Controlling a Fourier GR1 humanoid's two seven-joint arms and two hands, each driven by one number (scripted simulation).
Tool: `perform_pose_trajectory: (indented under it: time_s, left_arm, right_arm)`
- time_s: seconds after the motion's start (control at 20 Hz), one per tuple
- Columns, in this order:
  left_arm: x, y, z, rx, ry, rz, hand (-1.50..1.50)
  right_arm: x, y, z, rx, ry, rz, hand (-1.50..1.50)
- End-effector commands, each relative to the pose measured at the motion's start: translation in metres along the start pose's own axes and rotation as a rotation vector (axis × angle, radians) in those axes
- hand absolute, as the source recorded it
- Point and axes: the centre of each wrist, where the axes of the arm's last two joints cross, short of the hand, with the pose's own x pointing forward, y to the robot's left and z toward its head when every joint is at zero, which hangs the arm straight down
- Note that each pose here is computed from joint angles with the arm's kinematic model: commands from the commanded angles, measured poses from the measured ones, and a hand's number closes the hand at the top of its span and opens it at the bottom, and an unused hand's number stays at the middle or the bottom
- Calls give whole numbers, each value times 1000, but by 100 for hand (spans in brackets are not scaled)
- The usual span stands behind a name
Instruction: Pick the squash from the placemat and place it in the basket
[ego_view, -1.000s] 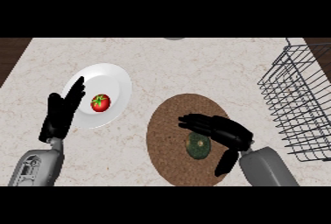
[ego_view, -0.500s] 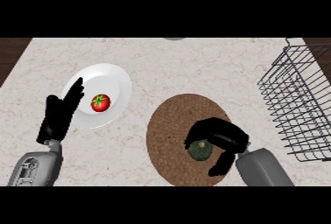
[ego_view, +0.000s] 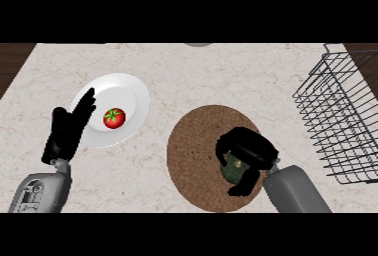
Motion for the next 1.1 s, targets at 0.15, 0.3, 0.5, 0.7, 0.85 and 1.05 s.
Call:
perform_pose_trajectory:
  time_s: [0.15,0.3,0.5,0.7,0.85,1.05]
  left_arm:
    - [-3,8,0,27,19,-6,0]
    - [4,-1,-1,3,-2,4,0]
    - [4,-5,-2,-24,-2,5,0]
    - [-5,9,-8,6,7,6,0]
    - [3,-8,-5,7,11,1,0]
    - [2,12,-3,7,18,-8,0]
  right_arm:
    - [-15,-3,13,49,707,188,150]
    - [19,-5,-29,3,816,286,150]
    - [60,-27,-42,-135,834,92,150]
    - [98,-64,-46,-286,780,-56,150]
    - [129,-91,-33,-452,707,-154,150]
    - [163,-140,-24,-649,683,-222,150]
